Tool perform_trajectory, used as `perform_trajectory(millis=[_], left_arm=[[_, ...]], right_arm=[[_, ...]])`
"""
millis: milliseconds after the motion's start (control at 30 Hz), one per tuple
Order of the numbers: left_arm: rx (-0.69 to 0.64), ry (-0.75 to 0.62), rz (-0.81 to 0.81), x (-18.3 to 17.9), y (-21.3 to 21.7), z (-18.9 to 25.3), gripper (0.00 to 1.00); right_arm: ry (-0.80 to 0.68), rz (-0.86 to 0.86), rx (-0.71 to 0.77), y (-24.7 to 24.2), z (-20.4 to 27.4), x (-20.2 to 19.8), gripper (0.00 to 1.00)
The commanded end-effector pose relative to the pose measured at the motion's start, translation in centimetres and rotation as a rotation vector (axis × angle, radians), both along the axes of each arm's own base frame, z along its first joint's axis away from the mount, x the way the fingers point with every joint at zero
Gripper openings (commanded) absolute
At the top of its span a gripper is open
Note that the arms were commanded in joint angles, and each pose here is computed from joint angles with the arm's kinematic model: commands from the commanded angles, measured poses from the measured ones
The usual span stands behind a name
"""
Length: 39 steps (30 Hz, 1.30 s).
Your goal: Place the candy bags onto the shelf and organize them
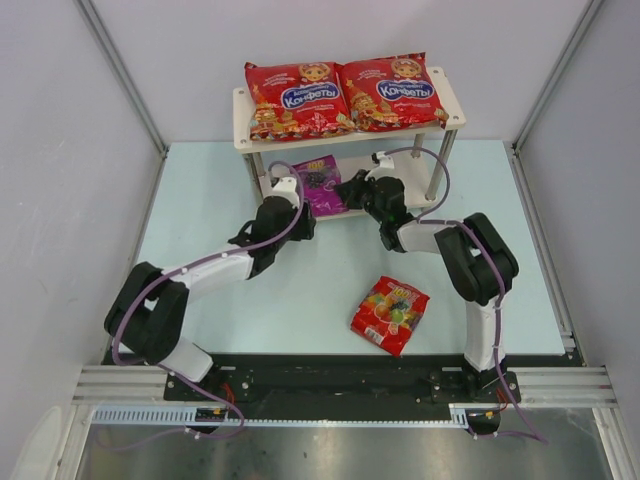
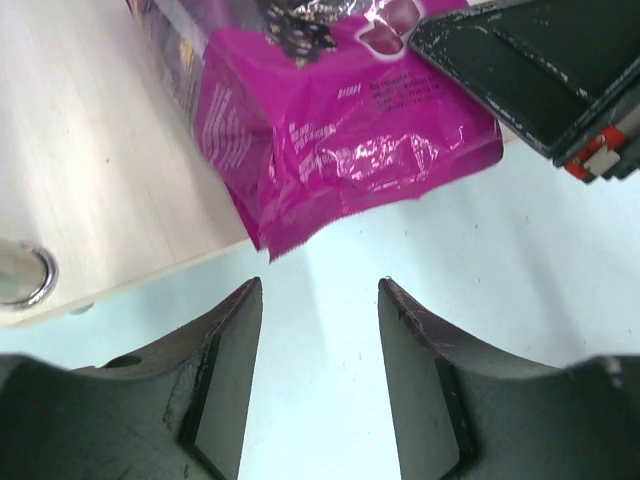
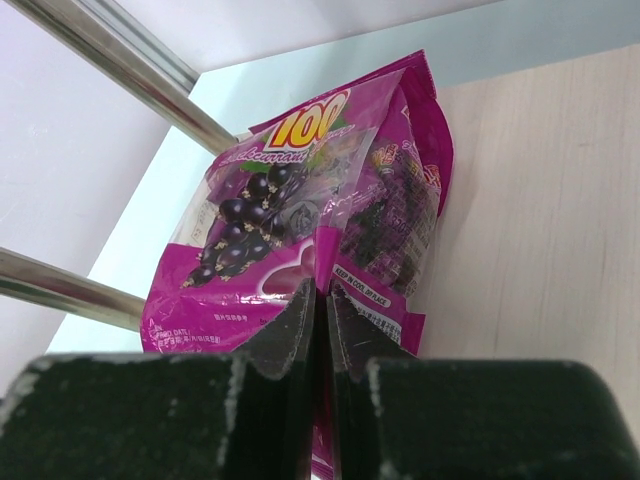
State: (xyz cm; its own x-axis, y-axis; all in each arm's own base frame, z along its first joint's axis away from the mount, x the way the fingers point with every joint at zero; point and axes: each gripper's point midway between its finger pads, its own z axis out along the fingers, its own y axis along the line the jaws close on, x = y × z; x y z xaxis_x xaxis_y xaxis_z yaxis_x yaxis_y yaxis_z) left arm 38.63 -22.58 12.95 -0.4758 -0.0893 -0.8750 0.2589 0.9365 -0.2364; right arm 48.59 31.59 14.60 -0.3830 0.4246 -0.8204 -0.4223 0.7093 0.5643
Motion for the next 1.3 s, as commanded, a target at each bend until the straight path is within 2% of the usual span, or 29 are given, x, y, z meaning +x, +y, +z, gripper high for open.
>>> perform_trajectory(millis=[0, 433, 467, 500, 600, 667, 700, 800, 900, 1000, 1067, 1100, 1167, 1200, 1233, 1267], left_arm=[[-0.047, -0.057, 0.009, -0.4, 0.4, 2.4, 0.55], [-0.047, -0.06, 0.03, -1.2, 1.2, 3.1, 0.55], [-0.049, -0.059, 0.031, -1.2, 1.2, 3.1, 0.55], [-0.045, -0.054, 0.031, -1.4, 1.3, 3.0, 0.55], [-0.04, -0.054, 0.042, -1.8, 1.9, 3.0, 0.53], [-0.062, -0.082, 0.052, -2.4, 2.3, 4.0, 0.52], [-0.064, -0.083, 0.057, -2.8, 2.6, 3.7, 0.52], [-0.089, -0.092, 0.064, -4.0, 3.2, 4.2, 0.52], [-0.103, -0.107, 0.061, -5.4, 3.4, 4.5, 0.54], [-0.108, -0.125, 0.075, -7.0, 3.5, 4.4, 0.55], [-0.127, -0.119, 0.064, -7.8, 3.1, 4.1, 0.55], [-0.138, -0.105, 0.058, -8.4, 2.9, 3.6, 0.55], [-0.146, -0.084, 0.032, -9.3, 2.0, 2.9, 0.56], [-0.153, -0.076, 0.02, -9.6, 1.6, 2.6, 0.57], [-0.159, -0.074, -0.01, -10.4, 0.6, 2.6, 0.59], [-0.169, -0.08, -0.027, -10.7, 0.0, 2.6, 0.64]], right_arm=[[-0.076, 0.017, 0.045, 1.4, 2.9, 0.6, 0.0], [-0.053, -0.046, 0.015, 1.5, 2.3, 0.7, 0.0], [-0.054, -0.043, 0.02, 1.5, 2.4, 0.7, 0.06], [-0.051, -0.048, 0.022, 1.1, 2.4, 0.9, 0.26], [-0.048, -0.052, 0.011, 0.5, 2.8, 1.0, 0.46], [-0.043, -0.062, 0.0, -0.1, 3.3, 1.0, 0.51], [-0.04, -0.076, -0.01, -0.5, 3.4, 1.1, 0.61], [-0.036, -0.122, -0.053, -1.6, 3.5, 0.7, 0.67], [-0.028, -0.137, -0.064, -2.7, 3.7, -0.7, 0.68], [-0.018, -0.223, -0.067, -4.9, 4.9, -2.0, 0.69], [0.011, -0.267, -0.084, -6.5, 4.0, -3.7, 0.7], [0.006, -0.282, -0.079, -7.3, 5.4, -4.8, 0.69], [0.061, -0.322, -0.119, -9.2, 4.0, -6.7, 0.7], [0.075, -0.339, -0.117, -10.4, 5.2, -8.3, 0.7], [0.124, -0.376, -0.139, -11.8, 3.4, -9.7, 0.71], [0.145, -0.408, -0.131, -12.9, 3.5, -10.9, 0.75]])
